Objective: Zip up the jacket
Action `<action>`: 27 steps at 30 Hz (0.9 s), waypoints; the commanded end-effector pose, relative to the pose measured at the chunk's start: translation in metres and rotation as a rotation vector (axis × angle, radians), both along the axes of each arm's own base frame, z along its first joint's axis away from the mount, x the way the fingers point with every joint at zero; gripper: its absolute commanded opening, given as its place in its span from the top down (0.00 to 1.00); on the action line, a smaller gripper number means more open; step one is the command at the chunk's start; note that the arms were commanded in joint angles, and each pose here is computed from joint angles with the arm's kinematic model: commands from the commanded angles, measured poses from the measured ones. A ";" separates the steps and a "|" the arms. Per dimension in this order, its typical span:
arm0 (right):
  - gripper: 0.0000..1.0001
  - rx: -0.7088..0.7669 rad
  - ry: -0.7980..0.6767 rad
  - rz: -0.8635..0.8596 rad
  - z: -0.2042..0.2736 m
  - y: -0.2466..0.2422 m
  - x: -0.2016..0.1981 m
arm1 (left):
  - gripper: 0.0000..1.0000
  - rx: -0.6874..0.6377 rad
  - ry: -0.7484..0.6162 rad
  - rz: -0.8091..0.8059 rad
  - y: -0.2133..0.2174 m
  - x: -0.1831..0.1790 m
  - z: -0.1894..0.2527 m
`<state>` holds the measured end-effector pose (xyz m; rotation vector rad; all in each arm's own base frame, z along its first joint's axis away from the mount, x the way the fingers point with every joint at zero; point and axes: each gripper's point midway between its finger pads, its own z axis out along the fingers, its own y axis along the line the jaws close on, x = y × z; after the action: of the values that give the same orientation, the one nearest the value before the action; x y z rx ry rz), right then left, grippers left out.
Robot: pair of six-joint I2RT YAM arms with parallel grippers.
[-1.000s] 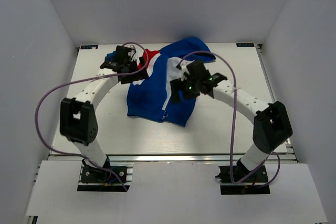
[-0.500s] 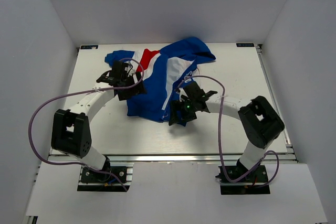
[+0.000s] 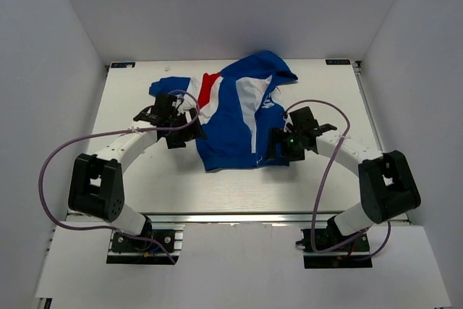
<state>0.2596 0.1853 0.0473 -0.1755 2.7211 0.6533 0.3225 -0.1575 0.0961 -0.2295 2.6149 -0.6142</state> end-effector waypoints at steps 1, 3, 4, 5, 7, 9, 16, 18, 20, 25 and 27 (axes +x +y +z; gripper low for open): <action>0.11 0.021 -0.122 0.091 0.042 0.019 0.005 | 0.02 -0.042 -0.060 -0.012 -0.007 -0.001 0.021; 0.11 0.030 -0.139 0.119 0.048 0.029 0.003 | 0.02 -0.048 -0.062 -0.016 -0.008 -0.003 0.022; 0.11 0.036 -0.134 0.151 0.047 0.037 -0.001 | 0.02 -0.051 -0.065 -0.020 -0.009 -0.004 0.023; 0.11 0.045 -0.142 0.162 0.049 0.044 0.000 | 0.02 -0.058 -0.072 -0.023 -0.010 -0.003 0.026; 0.11 0.047 -0.121 0.195 0.041 0.055 -0.002 | 0.02 -0.073 -0.076 -0.039 -0.014 -0.004 0.030; 0.11 0.062 -0.129 0.199 0.040 0.065 0.005 | 0.02 -0.075 -0.085 -0.044 -0.016 -0.004 0.034; 0.12 0.122 -0.074 0.238 0.016 0.096 0.022 | 0.02 -0.055 -0.097 -0.027 -0.010 -0.008 0.037; 0.14 0.134 -0.063 0.243 0.012 0.100 0.021 | 0.02 -0.056 -0.097 -0.026 -0.010 -0.009 0.037; 0.15 0.144 -0.054 0.255 0.010 0.105 0.015 | 0.02 -0.059 -0.099 -0.028 -0.011 -0.008 0.036; 0.30 0.173 -0.041 0.249 0.011 0.107 0.005 | 0.02 -0.054 -0.077 -0.030 -0.011 -0.009 0.028; 0.38 0.177 -0.046 0.243 0.012 0.107 0.004 | 0.02 -0.054 -0.069 -0.030 -0.011 -0.009 0.026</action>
<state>0.2648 0.2826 0.0455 -0.4771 2.6608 0.8692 0.3143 -0.1672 0.1167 -0.1920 2.5617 -0.6782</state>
